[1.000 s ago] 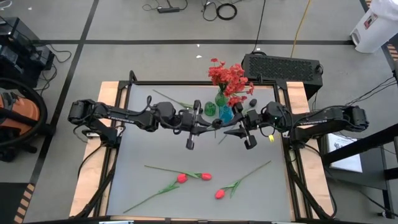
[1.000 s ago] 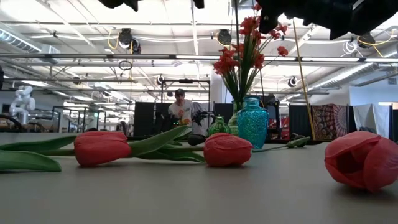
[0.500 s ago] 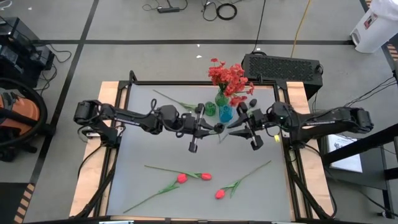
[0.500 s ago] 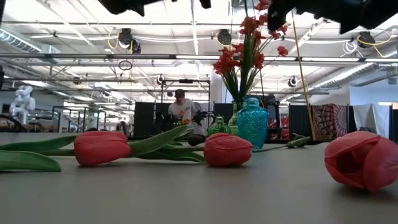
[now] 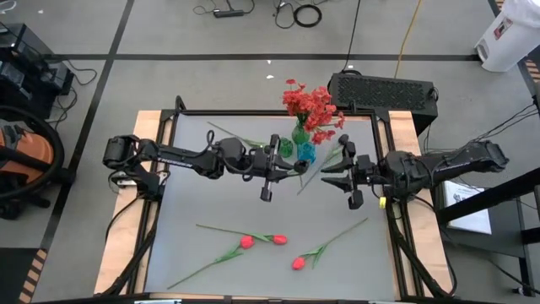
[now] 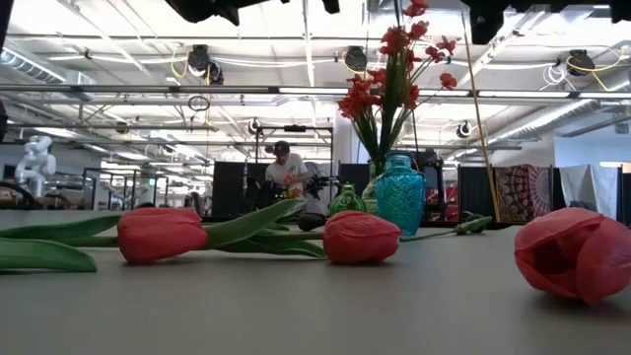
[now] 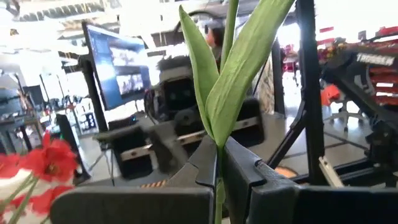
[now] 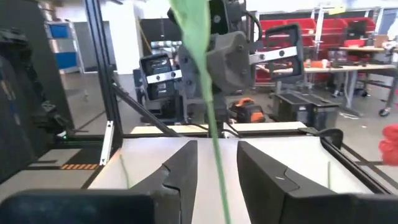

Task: Sort flowers into vase by color
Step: Put the bottom left black flower into the blue vase

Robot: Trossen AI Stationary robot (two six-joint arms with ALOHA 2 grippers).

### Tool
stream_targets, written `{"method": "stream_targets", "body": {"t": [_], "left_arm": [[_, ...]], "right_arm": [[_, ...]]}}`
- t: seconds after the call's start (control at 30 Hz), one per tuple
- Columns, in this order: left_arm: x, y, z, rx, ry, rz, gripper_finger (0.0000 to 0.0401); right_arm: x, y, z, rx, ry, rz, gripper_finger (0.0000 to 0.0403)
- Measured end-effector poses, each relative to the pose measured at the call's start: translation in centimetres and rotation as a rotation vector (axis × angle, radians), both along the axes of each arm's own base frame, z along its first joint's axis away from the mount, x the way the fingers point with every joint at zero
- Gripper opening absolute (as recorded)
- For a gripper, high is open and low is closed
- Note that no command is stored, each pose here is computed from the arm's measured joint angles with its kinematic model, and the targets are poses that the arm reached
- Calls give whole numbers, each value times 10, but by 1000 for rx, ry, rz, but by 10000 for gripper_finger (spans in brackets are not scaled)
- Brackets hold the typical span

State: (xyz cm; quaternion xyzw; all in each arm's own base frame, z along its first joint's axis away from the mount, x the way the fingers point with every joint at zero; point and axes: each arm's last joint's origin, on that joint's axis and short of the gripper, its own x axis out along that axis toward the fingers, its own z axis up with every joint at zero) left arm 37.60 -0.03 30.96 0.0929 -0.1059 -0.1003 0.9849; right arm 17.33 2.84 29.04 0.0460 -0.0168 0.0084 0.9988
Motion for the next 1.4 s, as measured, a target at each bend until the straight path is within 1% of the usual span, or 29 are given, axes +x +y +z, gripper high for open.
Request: {"method": "stream_targets", "body": {"t": [0.23,0.43,0.67,0.93,1.07,1.23,1.3,1.4], "left_arm": [[1,2,1,0,15,5,12],[1,3,1,1,15,4,12],[1,2,1,1,19,4,12],[1,3,-2,0,41,4,12],[1,2,-2,1,46,0,12],[2,2,-4,1,71,-7,12],[2,2,-5,0,72,-7,12],[2,2,-4,1,69,-8,12]], "right_arm": [[7,16,-5,-24,37,-171,105],[24,26,-1,-47,73,-272,105],[52,36,8,-90,106,-302,105],[74,43,15,-122,119,-302,105],[79,45,15,-128,126,-304,105],[79,45,16,-130,116,-305,103],[80,45,17,-133,106,-305,96],[80,45,18,-145,101,-306,72]]}}
